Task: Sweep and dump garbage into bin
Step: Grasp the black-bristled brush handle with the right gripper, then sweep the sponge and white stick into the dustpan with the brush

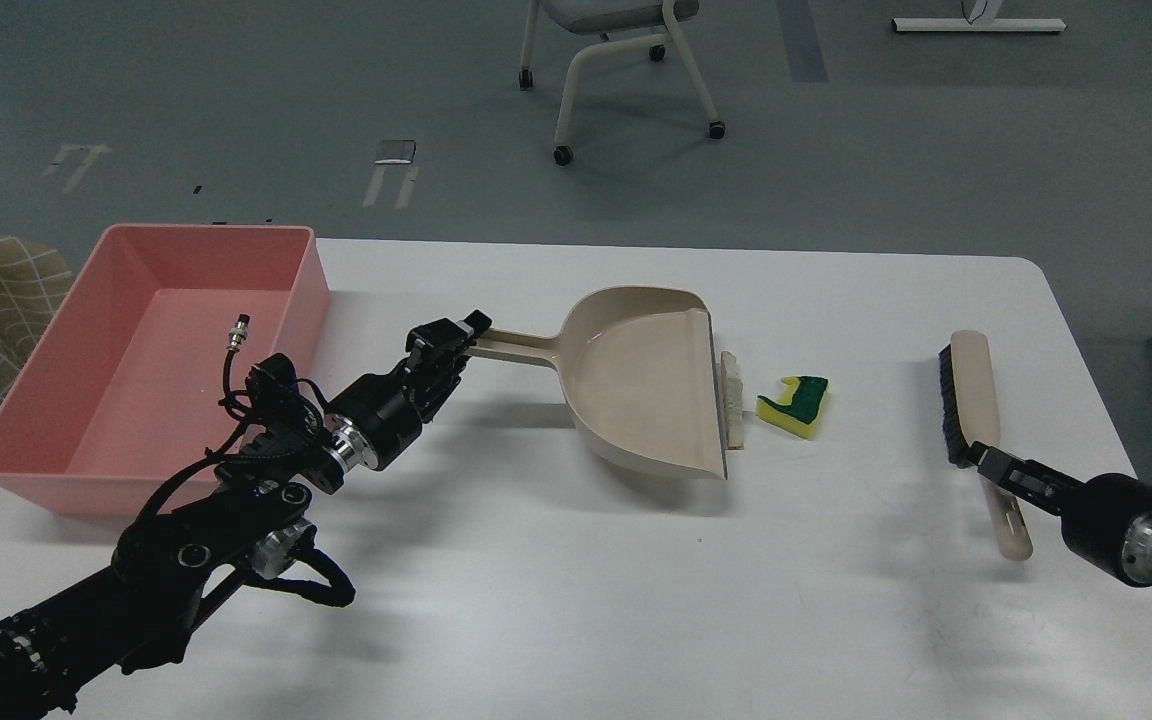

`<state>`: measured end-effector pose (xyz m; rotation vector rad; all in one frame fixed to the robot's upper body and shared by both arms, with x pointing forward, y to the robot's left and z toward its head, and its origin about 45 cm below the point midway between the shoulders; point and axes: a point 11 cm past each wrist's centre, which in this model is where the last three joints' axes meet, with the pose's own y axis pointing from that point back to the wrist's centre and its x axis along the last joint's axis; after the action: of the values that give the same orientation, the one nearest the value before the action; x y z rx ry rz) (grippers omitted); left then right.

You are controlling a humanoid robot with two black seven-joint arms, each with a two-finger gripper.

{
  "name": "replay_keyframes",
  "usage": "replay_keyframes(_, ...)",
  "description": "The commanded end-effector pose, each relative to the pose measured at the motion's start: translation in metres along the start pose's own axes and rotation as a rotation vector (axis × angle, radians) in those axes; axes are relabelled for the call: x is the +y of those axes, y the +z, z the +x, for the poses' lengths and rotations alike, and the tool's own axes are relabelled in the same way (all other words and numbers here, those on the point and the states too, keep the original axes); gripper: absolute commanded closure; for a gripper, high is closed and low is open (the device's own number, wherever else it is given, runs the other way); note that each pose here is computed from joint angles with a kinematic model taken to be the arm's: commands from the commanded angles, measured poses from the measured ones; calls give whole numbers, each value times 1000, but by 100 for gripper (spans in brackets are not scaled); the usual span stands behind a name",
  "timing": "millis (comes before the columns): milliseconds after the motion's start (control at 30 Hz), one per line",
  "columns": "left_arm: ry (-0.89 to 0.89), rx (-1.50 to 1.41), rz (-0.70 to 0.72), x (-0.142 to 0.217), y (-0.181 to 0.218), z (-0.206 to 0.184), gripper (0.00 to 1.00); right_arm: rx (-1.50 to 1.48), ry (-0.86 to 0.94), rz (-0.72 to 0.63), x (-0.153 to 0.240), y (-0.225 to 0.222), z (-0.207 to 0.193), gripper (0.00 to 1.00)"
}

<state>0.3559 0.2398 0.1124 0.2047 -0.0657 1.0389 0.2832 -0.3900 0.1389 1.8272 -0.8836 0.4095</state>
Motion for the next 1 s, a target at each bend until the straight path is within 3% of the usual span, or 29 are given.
replay_keyframes(0, 3, -2, 0, 0, 0, 2, 96, 0, -3, -16, 0, 3, -1, 74)
replay_keyframes(234, 4, -1, 0, 1, 0, 2, 96, 1, -6, -20, 1, 5, -1, 71)
replay_keyframes(300, 4, 0, -1, 0, 1, 2, 96, 2, -5, -19, 1, 4, -1, 74)
replay_keyframes(334, 6, 1, -2, 0, 1, 2, 96, 2, -5, -19, 1, 4, -1, 78)
replay_keyframes(367, 6, 2, -1, 0, 0, 2, 96, 0, -5, -16, 0, 3, -1, 90)
replay_keyframes(467, 6, 2, -1, 0, 0, 2, 96, -1, -1, -9, 1, 2, 1, 99)
replay_keyframes(968, 4, -10, 14, 3, -3, 3, 96, 24, -40, 102, -18, -44, 10, 100)
